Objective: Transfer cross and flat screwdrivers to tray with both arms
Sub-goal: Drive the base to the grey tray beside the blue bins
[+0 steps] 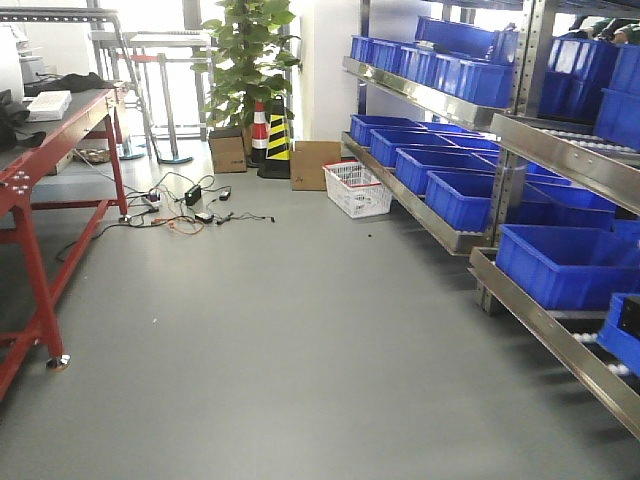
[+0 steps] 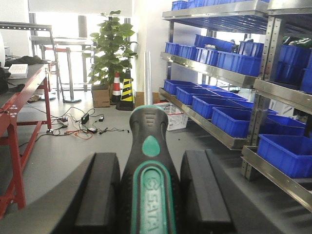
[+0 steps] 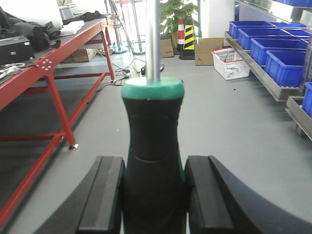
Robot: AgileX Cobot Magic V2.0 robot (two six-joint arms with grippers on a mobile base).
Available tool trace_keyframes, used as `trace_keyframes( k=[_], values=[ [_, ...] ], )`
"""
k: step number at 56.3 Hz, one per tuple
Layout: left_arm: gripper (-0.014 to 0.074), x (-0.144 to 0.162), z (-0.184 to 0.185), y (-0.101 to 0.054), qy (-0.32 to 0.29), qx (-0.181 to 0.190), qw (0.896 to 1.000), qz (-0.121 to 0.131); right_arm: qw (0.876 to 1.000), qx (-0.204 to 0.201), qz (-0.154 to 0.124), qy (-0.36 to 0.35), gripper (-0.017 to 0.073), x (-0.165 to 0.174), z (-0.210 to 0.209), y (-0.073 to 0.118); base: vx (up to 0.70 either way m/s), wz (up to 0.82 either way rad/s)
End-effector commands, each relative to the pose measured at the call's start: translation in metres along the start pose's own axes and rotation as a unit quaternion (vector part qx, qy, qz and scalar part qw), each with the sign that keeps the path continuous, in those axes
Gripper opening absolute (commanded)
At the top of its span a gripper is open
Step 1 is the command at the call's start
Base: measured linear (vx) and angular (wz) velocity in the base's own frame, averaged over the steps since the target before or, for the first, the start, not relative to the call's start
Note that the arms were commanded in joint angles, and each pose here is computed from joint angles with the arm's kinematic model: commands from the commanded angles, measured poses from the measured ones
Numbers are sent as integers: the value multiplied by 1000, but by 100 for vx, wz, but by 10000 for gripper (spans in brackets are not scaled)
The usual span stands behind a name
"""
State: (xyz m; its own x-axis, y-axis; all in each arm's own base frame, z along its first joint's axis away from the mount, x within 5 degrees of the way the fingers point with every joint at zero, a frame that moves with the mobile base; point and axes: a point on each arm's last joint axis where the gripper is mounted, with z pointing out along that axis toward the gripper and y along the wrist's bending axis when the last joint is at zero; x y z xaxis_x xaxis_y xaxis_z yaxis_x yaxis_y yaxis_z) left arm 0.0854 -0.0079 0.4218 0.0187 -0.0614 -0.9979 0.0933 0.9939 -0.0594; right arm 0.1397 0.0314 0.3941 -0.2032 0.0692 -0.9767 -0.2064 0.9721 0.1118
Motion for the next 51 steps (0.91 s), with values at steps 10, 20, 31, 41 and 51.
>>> trace_keyframes(
  k=[10,20,31,41,51],
  values=[
    [-1,-17,-2,-1,-60,4,998,-5,998,-4,-3,-64,-9,-19,-6,2,61,0],
    [-1,-17,-2,-1,-59,4,998,-5,998,-4,-3,-64,-9,-19,-6,2,59,-20],
    [-1,-17,-2,-1,-59,4,998,-5,998,-4,-3,-64,-9,-19,-6,2,55,-48],
    [-1,-17,-2,-1,-58,4,998,-5,998,-4,-3,-64,-9,-19,-6,2,53,-65],
    [-1,-17,-2,-1,-58,4,998,-5,998,-4,-3,-64,-9,-19,-6,2,49,-76]
  ],
)
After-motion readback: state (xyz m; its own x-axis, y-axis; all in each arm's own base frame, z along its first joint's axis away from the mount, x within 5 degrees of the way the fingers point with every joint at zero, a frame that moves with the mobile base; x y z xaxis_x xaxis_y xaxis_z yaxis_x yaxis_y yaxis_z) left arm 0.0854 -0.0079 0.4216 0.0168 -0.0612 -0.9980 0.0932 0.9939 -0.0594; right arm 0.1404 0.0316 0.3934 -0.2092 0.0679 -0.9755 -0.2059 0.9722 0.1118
